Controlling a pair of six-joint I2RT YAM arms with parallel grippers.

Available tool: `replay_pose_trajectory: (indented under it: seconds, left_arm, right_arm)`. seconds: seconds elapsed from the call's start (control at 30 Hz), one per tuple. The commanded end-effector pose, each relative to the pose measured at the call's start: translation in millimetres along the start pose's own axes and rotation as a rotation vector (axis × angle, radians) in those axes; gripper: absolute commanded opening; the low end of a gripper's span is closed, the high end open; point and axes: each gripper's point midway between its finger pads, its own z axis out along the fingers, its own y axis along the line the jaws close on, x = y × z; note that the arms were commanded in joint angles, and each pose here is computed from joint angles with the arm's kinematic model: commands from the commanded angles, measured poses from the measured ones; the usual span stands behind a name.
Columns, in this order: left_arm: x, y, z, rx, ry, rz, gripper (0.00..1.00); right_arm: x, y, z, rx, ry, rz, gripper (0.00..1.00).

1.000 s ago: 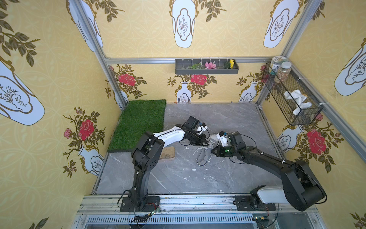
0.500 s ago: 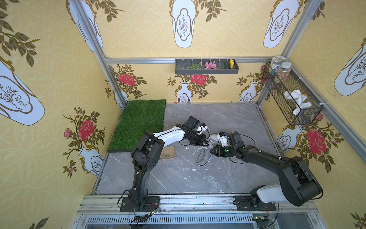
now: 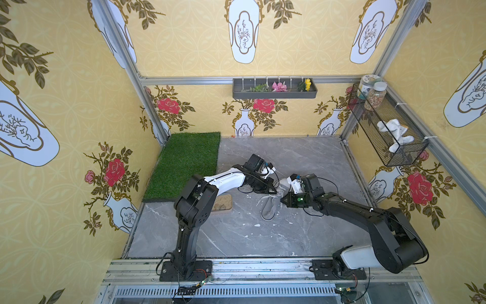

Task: Tie the shoes
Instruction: Cross the shoelace with the shoelace.

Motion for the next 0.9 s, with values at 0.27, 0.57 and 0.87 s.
replay_pose_trajectory:
  seconds: [0.27, 0.57, 0.87]
  left_arm:
    - [0, 3, 3, -0.005, 0.002, 0.007, 0.0]
    - [0, 4, 3, -0.007, 0.003, 0.009, 0.0]
    - [7, 12, 9, -0.017, 0.026, 0.002, 0.0]
  right_arm:
    - [12, 23, -1, -0.091, 0.037, -0.008, 0.04]
    - [16, 39, 5, -0.191, 0.06, 0.006, 0.06]
    - [16, 31, 10, -0.159, 0.078, 0.022, 0.24]
